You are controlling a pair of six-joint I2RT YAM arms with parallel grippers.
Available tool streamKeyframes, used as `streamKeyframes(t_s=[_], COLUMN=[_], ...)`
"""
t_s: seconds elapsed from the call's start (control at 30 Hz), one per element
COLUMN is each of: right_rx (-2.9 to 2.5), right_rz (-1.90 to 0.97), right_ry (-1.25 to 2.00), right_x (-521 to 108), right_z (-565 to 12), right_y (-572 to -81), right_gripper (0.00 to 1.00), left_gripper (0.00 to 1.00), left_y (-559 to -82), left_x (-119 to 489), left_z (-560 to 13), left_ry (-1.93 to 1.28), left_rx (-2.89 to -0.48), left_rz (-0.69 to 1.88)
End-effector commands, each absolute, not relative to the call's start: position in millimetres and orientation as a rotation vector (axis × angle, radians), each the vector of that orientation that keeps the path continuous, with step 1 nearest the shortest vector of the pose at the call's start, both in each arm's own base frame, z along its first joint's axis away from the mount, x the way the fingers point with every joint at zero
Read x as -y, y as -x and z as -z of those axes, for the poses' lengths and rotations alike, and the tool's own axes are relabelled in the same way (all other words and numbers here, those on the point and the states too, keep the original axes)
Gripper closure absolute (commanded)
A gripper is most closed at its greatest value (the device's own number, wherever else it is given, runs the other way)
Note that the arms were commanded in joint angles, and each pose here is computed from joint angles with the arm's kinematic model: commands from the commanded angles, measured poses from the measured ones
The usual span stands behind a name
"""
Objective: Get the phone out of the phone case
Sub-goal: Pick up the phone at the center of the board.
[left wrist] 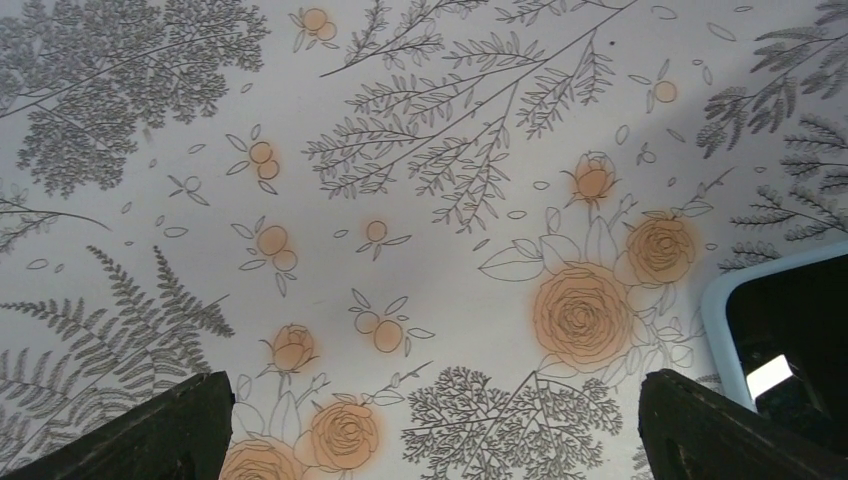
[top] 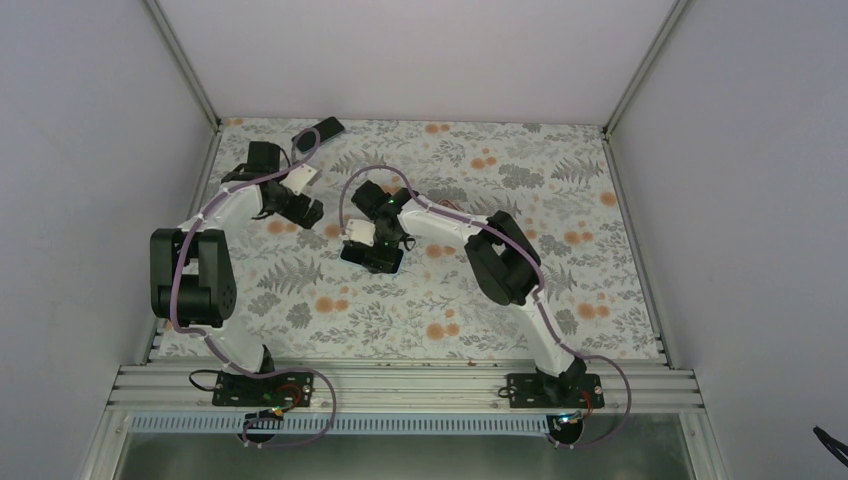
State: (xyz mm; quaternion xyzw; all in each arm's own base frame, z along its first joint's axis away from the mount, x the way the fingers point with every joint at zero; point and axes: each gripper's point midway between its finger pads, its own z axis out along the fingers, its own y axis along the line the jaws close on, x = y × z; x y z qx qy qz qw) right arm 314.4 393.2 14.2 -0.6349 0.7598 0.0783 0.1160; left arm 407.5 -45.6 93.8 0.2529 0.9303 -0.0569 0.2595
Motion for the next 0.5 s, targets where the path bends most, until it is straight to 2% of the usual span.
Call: streamKeyframes(t_s=[0.0,0.2,0.47], right_rx=[-2.386,-2.292,-2.164], right_rz=[-0.115,-0.143,-0.118], right_ry=[1.93,1.836,1.715], right_x=[-355.1,-366.2,-368.8], right_z=[32.8,-10.0,-95.3], right_y=[-296.7,-314.4,-339.1], right_gripper=[0.63,0.73,0.7], left_gripper=[0.0,0.0,0.0], left_y=[-401.4,-389.5,-387.8], left_x=[55.1,84.0,124.5], left_z=[-104.8,-104.0,-106.4], left_ry=[-0.674,-0.712,-0.718], left_rx=[-2.506,-2.515,-2.522], left_rz=[0.252,0.524,0.993])
